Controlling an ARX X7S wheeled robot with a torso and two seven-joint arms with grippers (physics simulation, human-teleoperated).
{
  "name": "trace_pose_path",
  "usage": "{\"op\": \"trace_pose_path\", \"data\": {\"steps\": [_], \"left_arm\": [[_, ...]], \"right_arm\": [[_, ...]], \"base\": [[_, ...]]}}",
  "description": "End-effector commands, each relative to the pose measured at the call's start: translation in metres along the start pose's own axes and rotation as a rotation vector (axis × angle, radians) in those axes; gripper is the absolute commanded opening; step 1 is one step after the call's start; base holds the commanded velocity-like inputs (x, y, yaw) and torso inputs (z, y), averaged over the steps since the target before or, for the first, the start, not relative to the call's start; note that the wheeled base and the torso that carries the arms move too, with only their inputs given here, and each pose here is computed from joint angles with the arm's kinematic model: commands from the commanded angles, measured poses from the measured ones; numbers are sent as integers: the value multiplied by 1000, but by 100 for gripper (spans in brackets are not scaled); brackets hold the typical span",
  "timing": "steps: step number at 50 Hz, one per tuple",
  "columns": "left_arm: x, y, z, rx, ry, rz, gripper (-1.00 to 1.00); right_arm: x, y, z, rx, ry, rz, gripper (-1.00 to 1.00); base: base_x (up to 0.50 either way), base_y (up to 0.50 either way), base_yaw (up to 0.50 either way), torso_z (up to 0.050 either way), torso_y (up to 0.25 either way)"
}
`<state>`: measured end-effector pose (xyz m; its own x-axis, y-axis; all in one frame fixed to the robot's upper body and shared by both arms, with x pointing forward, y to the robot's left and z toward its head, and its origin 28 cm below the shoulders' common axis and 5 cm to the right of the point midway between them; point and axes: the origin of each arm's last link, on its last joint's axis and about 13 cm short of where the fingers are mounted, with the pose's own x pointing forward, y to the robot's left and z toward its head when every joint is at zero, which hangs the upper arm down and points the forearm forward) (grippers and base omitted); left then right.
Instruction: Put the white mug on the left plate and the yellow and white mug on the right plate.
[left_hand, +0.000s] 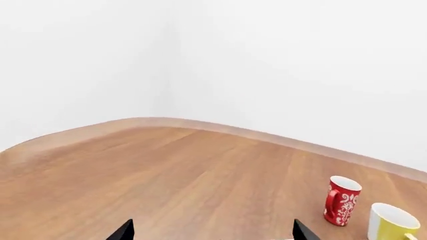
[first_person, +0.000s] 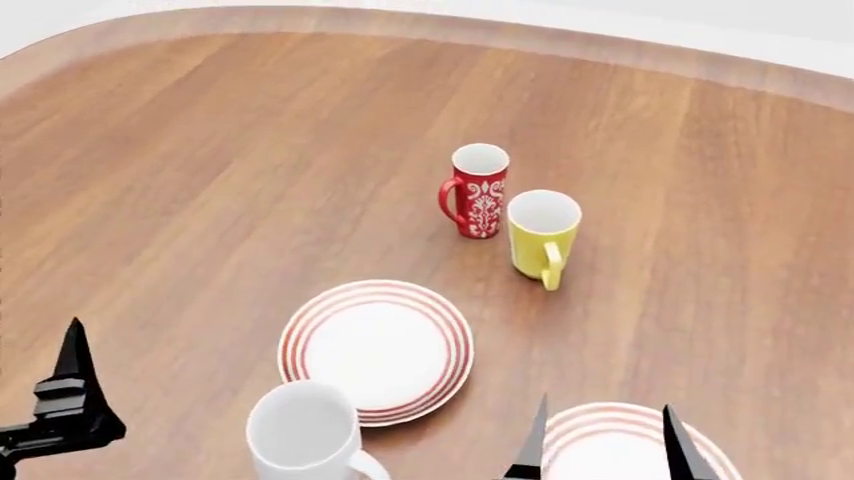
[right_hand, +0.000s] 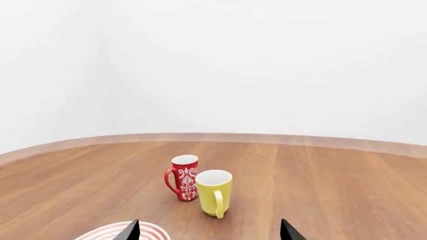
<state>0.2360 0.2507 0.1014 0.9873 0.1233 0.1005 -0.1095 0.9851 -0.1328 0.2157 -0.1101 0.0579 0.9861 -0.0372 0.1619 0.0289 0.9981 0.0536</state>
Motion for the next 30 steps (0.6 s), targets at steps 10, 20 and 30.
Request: {"op": "trace_pose_path", "data": {"steps": [10,20,30], "left_arm": [[3,3,7,-54,48,-1,100],[2,3,7,-50,41,-2,100],[2,4,7,-52,38,2,100]], "right_arm": [[-1,-5,2,11,8,-42,100],[-2,-4,3,8,12,-36,100],[-1,-3,2,-10,2,-46,100]], "base": [[104,38,0,0,0],[467,180,0,0,0],[310,118,0,0,0]]}}
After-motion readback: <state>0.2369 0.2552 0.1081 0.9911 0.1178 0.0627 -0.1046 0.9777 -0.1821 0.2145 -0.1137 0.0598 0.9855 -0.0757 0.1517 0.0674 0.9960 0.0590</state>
